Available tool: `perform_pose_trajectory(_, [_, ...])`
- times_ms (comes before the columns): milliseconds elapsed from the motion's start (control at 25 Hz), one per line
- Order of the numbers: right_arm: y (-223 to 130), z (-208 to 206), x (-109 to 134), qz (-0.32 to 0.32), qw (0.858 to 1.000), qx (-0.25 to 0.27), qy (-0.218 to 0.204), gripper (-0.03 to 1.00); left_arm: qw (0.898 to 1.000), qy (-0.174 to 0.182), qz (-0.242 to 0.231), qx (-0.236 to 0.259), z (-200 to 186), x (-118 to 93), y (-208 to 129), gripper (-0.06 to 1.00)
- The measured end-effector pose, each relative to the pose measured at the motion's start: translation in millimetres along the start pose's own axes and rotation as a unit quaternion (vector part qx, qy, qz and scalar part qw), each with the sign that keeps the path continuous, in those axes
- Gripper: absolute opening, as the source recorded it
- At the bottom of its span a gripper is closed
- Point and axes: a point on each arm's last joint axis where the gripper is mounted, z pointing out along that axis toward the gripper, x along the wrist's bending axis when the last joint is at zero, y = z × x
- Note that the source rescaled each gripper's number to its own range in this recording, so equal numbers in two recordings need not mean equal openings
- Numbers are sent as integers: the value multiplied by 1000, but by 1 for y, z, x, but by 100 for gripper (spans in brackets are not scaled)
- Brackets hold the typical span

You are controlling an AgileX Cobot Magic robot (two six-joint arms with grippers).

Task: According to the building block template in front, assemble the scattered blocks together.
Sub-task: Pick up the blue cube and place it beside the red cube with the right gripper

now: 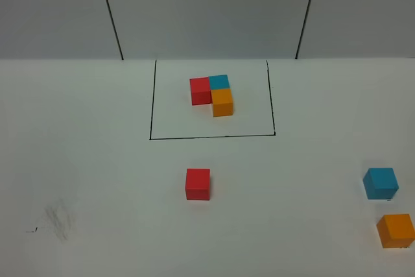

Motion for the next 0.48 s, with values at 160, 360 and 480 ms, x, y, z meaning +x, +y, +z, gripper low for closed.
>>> perform_pose_trajectory(160, [0, 0, 0, 0, 1000, 0, 0, 34, 1000, 0, -1, -5, 7, 0, -2, 98])
perform_pose_trajectory(360, [0, 0, 0, 0, 1000, 0, 0, 34, 1000, 0, -2, -1, 9, 0, -3, 98])
perform_pose_trajectory(480, [0, 0, 0, 0, 1000, 0, 0, 34, 1000, -6, -4, 0, 9, -1, -3, 98])
